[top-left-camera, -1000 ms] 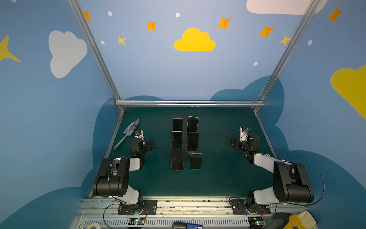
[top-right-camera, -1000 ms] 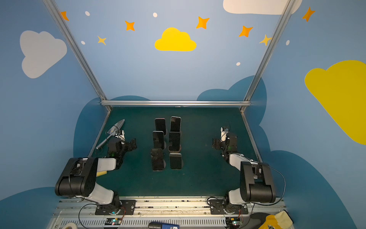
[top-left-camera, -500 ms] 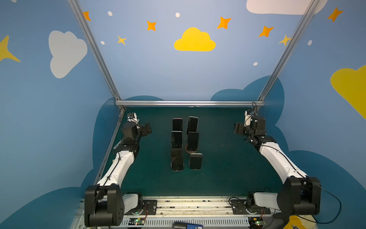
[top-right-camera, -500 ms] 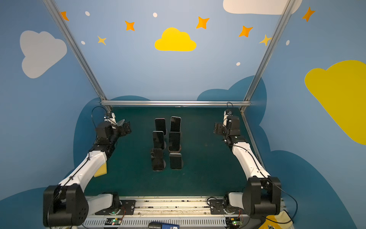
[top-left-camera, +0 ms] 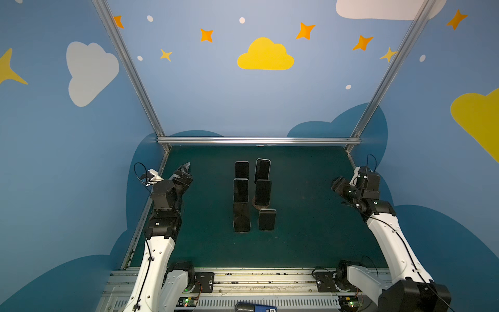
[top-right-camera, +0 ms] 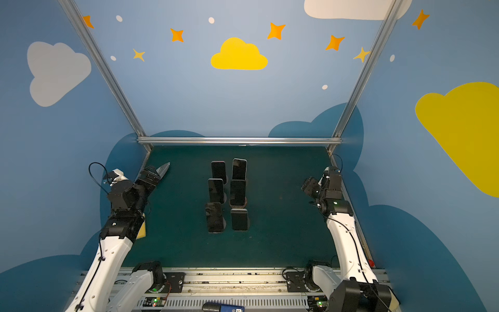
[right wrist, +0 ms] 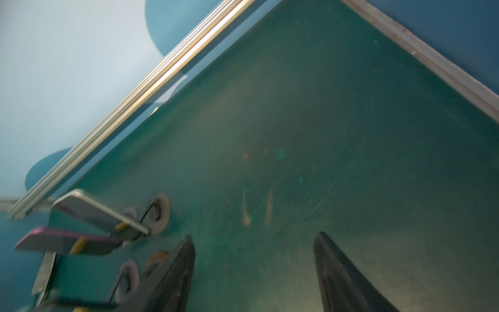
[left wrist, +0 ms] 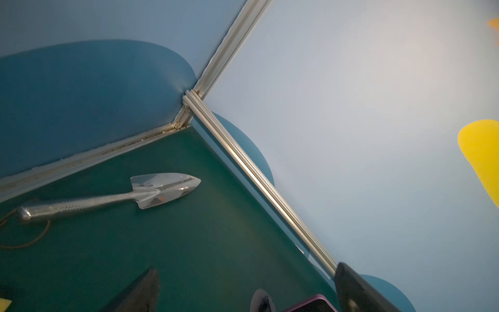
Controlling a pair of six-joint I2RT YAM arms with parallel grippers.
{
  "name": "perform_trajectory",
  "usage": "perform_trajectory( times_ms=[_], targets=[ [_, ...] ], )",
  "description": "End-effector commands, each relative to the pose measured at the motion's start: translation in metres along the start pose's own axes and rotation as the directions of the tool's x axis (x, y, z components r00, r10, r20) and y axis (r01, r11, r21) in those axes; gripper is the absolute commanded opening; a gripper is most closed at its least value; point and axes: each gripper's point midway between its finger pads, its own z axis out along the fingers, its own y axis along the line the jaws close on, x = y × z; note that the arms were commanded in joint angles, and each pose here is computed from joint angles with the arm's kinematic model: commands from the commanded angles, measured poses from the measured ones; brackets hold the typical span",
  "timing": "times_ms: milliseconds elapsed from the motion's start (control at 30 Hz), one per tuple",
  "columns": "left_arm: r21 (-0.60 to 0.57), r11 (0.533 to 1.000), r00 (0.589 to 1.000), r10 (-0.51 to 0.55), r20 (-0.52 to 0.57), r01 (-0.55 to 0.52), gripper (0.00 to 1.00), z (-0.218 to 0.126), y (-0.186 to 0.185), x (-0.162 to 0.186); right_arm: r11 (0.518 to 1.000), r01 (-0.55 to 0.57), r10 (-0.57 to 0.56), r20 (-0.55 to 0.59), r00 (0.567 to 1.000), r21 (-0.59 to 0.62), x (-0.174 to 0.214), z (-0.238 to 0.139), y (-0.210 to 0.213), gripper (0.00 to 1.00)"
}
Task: Remove the phone from the phone stand
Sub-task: 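Raise both arms and swing the right gripper toward the nearest phone stands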
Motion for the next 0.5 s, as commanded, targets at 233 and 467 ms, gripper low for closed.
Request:
perform_trajectory(
  times_ms=[233,467],
  targets=[
    [-0.006,0.999,0.997,-0.040,-0.060,0.040,1.00,-0.011,-0.006,0.012,0.989,0.127,-0.122,0.064,0.990,-0.078,0.057,-0.065,0.030,0.82],
    [0.143,0.990,0.979,0.011,-0.203,0.019,1.00,-0.007,-0.037,0.044,0.968,0.150,-0.140,0.059,0.988,-0.204,0.084,-0.078,0.061,0.83]
  ],
)
